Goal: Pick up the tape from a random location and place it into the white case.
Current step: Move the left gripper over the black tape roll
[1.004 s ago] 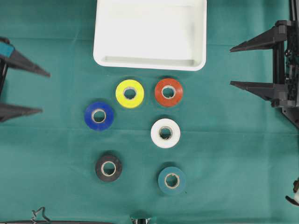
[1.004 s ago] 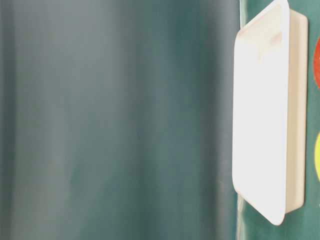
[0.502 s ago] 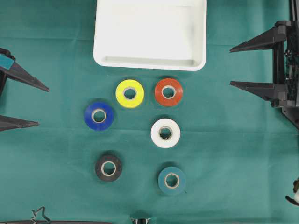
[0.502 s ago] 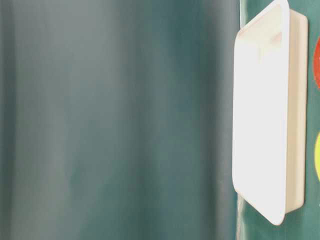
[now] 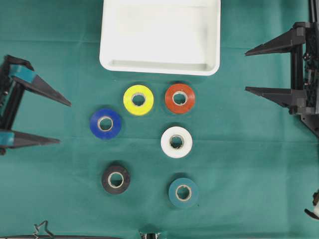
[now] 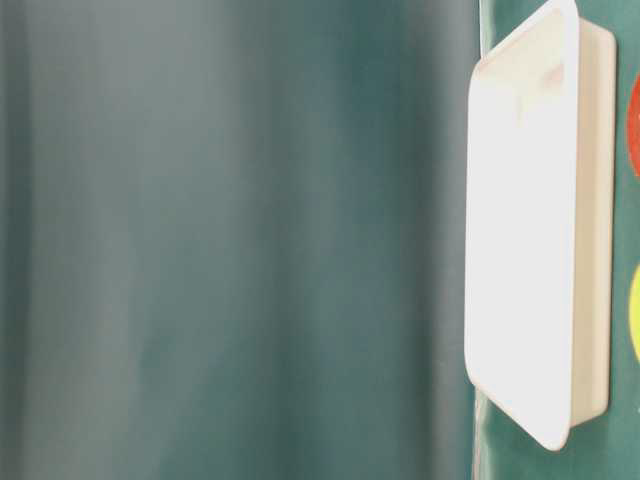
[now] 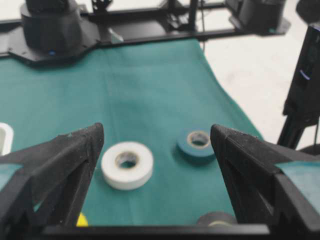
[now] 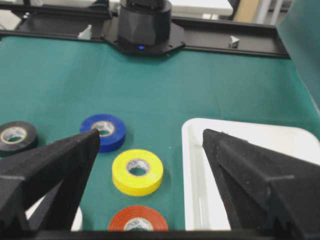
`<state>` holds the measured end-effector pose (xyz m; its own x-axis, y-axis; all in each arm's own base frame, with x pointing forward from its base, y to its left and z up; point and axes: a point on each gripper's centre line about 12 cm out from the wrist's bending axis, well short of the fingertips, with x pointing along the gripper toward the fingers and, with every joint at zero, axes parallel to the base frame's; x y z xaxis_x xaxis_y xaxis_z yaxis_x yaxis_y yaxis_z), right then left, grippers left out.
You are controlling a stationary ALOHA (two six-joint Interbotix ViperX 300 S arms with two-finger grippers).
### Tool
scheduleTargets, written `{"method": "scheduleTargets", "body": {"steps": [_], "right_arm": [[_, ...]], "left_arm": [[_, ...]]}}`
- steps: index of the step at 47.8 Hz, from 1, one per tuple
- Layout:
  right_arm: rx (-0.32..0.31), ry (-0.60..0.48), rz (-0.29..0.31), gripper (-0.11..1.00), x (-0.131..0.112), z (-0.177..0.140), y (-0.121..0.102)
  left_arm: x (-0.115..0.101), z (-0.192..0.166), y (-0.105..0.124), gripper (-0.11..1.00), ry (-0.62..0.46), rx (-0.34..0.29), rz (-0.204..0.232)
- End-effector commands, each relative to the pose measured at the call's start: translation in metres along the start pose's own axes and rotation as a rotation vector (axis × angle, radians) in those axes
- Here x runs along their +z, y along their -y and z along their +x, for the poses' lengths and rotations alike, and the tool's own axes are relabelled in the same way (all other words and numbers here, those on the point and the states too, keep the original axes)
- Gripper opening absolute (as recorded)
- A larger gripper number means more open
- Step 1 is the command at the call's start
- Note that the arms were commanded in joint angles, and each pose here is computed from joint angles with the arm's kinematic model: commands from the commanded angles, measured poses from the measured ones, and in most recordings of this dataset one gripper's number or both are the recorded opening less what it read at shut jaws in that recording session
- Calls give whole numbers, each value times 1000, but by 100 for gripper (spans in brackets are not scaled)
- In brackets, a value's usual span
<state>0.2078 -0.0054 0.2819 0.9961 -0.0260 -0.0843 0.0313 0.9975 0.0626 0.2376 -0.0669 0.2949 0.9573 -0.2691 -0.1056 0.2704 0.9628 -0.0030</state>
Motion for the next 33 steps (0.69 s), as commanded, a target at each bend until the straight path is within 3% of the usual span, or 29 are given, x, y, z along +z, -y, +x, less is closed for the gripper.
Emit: {"method": "scheduleTargets", "body": {"steps": [1, 18, 33], "right_arm": [[0, 28, 0, 93, 11, 2, 0], [0, 25, -3, 93, 11, 2, 0], [2, 24, -2, 93, 11, 2, -1]], "left_arm": [[17, 14, 6, 100, 25, -21, 7], [25, 54, 11, 100, -40, -35, 17], [26, 58, 11, 100, -75, -35, 13]]}}
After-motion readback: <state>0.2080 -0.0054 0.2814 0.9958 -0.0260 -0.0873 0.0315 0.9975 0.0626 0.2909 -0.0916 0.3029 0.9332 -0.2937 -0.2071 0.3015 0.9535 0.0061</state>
